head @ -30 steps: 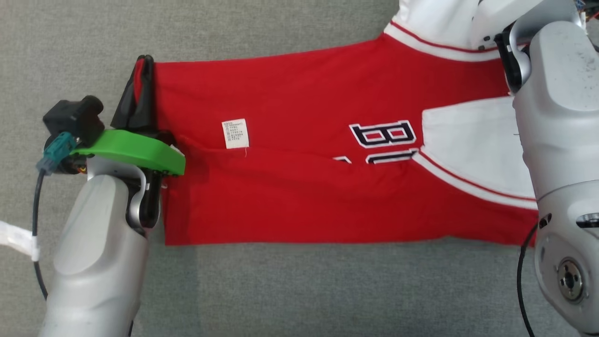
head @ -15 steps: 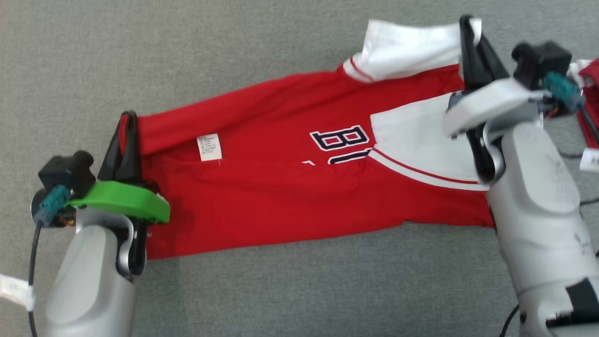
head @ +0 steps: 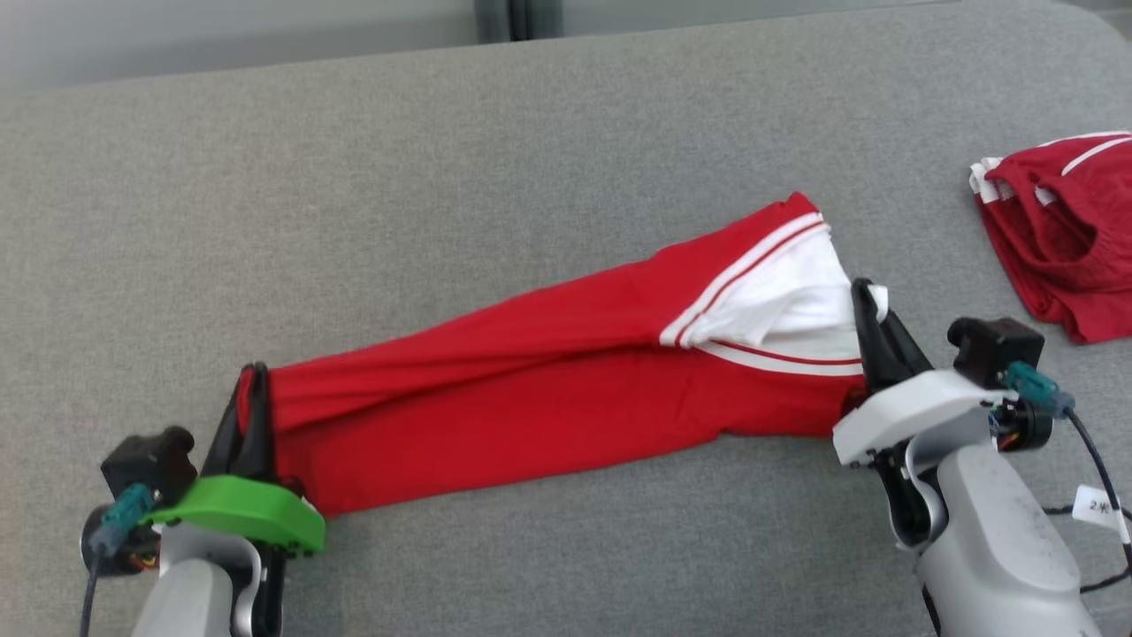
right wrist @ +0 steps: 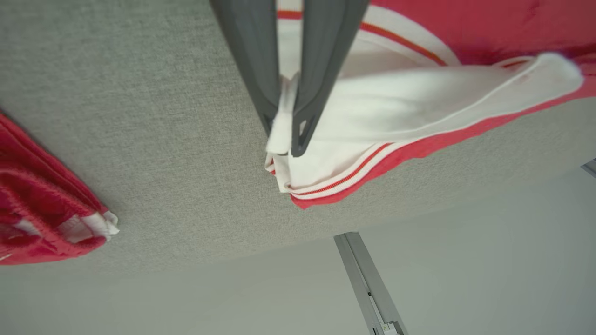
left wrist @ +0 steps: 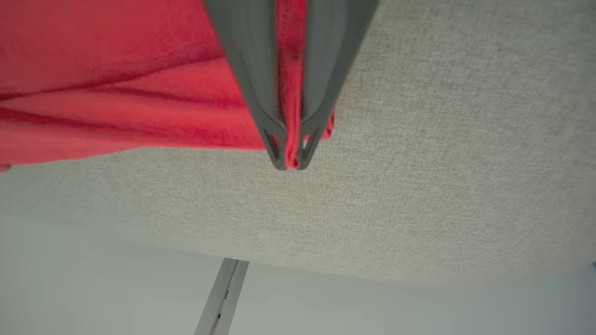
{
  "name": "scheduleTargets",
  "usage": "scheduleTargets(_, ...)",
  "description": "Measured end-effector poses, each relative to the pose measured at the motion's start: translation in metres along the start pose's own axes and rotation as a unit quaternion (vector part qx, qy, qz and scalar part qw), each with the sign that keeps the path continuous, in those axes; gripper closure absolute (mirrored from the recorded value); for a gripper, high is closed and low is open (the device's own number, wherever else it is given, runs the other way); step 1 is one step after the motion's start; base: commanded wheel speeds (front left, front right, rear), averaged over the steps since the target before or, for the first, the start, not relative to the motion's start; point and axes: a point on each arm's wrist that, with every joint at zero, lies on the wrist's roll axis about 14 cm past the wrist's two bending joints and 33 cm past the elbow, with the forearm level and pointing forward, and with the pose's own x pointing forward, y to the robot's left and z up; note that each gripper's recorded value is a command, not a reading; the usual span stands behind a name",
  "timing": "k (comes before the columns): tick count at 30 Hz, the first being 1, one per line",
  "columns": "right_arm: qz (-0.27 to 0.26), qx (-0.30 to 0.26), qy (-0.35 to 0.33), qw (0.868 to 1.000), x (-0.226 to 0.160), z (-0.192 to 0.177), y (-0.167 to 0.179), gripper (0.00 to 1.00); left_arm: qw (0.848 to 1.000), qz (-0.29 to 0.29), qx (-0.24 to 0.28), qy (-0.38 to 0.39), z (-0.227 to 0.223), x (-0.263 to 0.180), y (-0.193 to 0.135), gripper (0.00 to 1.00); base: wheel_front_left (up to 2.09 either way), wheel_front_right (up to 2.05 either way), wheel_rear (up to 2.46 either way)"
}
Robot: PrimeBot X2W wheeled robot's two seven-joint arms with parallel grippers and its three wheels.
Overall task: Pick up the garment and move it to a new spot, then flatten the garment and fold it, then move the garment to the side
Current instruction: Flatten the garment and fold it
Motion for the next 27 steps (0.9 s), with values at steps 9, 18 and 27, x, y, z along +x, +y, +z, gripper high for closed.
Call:
scheduleTargets(9,-0.007,0.005,0.033,0.999,-0.017,-0.021,-0.002,0.0,0.999,0.039,0.008,-0.001,-0.006,-0.025,0.014,0.0,0.0,0.0,0.0)
scheduleTargets(18,0.009,-0.055,0.064,0.996,0.013,-0.026,-0.001,0.0,0.999,0.048,0.003,-0.011,-0.004,-0.034,0.011,0.0,0.0,0.0,0.0)
scheduleTargets(27,0.024,-0.054,0.159,0.986,0.012,-0.081,0.013,1.0,0.998,0.061,-0.003,-0.019,0.001,-0.038,0.019,0.0,0.0,0.0,0.0)
